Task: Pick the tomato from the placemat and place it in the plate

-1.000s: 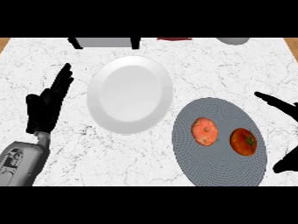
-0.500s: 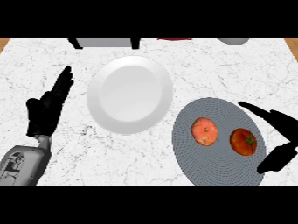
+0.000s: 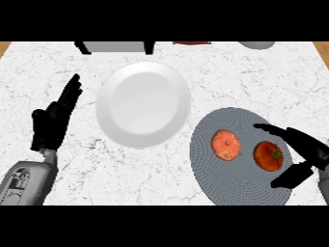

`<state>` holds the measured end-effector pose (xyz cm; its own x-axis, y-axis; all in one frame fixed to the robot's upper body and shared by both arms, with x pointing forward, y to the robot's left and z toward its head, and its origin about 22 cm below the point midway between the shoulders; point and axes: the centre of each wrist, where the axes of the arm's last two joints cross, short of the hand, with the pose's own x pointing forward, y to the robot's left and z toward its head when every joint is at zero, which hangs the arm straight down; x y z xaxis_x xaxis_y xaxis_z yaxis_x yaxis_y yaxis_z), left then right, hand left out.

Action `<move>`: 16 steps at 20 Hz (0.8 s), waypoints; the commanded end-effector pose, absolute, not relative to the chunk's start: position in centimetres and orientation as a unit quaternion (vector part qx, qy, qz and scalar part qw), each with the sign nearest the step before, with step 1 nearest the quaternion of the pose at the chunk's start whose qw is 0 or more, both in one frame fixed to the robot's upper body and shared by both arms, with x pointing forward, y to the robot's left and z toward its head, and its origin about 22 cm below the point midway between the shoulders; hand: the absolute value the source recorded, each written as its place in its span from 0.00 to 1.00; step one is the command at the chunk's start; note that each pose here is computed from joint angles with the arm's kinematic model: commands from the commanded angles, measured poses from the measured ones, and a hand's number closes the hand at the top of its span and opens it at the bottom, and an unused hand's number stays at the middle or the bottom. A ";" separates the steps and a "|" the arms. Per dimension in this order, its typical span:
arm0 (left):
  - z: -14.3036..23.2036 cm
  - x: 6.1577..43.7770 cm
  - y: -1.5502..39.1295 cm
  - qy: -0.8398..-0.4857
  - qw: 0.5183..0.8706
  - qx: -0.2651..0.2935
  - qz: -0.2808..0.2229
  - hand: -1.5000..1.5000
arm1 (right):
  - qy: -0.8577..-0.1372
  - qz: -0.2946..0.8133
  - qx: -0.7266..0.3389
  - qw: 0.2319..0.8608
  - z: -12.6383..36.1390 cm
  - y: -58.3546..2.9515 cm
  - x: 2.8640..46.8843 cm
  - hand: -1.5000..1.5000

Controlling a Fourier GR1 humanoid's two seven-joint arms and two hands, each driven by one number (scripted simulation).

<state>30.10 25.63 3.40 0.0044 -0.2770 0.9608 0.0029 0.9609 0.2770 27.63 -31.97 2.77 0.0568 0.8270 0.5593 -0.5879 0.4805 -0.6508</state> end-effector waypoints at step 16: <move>4.1 30.6 26.6 -0.698 0.702 0.109 -0.089 0.50 | -0.429 0.423 -0.365 0.709 1.0 -27.6 27.4 1.00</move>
